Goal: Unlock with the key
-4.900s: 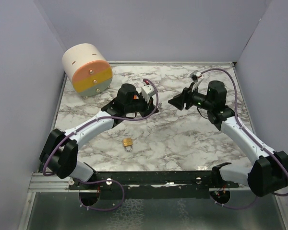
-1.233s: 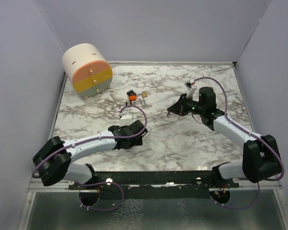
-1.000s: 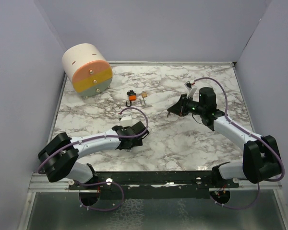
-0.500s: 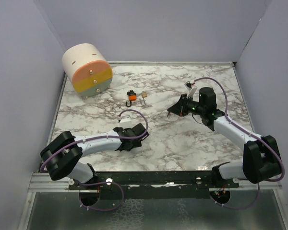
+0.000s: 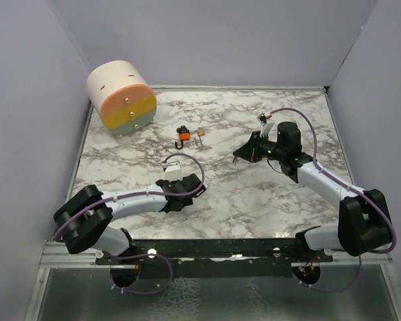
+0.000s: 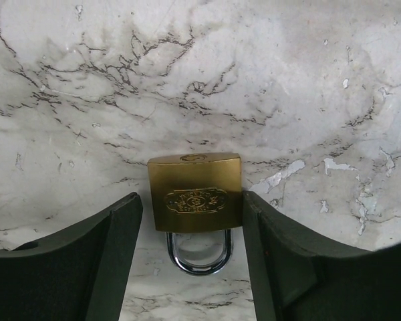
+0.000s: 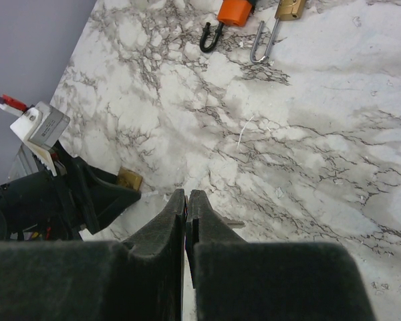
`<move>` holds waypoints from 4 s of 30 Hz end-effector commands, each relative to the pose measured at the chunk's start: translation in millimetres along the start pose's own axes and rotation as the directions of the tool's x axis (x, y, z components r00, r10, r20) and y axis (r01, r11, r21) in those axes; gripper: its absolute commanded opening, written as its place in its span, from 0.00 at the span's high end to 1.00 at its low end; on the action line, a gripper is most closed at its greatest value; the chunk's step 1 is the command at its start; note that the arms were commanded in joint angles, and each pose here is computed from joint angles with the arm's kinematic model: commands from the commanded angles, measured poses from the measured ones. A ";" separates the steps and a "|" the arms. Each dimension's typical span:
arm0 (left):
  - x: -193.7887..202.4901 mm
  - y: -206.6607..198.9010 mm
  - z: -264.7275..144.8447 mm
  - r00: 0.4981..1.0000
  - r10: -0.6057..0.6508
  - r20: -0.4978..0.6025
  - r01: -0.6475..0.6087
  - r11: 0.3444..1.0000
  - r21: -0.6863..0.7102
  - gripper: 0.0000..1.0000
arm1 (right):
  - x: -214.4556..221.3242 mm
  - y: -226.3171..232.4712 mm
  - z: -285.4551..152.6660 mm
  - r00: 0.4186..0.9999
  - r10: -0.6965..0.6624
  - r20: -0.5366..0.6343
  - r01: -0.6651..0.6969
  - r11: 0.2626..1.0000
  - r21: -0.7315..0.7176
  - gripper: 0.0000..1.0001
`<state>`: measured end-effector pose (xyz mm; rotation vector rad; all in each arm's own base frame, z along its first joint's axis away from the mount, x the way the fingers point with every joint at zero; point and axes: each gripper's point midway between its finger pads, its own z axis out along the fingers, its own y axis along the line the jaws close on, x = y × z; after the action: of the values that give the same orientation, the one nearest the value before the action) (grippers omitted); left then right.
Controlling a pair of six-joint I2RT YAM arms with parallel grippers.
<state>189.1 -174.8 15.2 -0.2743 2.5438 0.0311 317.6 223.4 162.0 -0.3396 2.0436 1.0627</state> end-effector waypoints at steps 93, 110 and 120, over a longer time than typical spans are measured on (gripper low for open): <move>-141.8 -185.1 -122.5 0.377 -0.131 0.917 -0.790 0.472 0.392 1.00 | -15.0 39.1 -2.2 0.933 -0.054 0.357 0.001 0.989 0.148 0.99; -157.0 -196.6 -126.3 0.288 -0.015 0.957 -0.844 0.468 0.262 1.00 | -0.5 37.8 12.7 0.973 -0.073 0.221 0.036 0.985 0.169 0.99; -182.9 -198.4 -146.6 0.271 -0.069 0.960 -0.819 0.508 0.268 1.00 | 17.5 41.9 29.3 0.991 -0.096 0.097 0.085 0.990 0.112 0.99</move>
<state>295.6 -336.3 146.4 0.8344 1.4052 -0.4711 321.1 257.2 191.0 -0.1727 1.8467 0.8338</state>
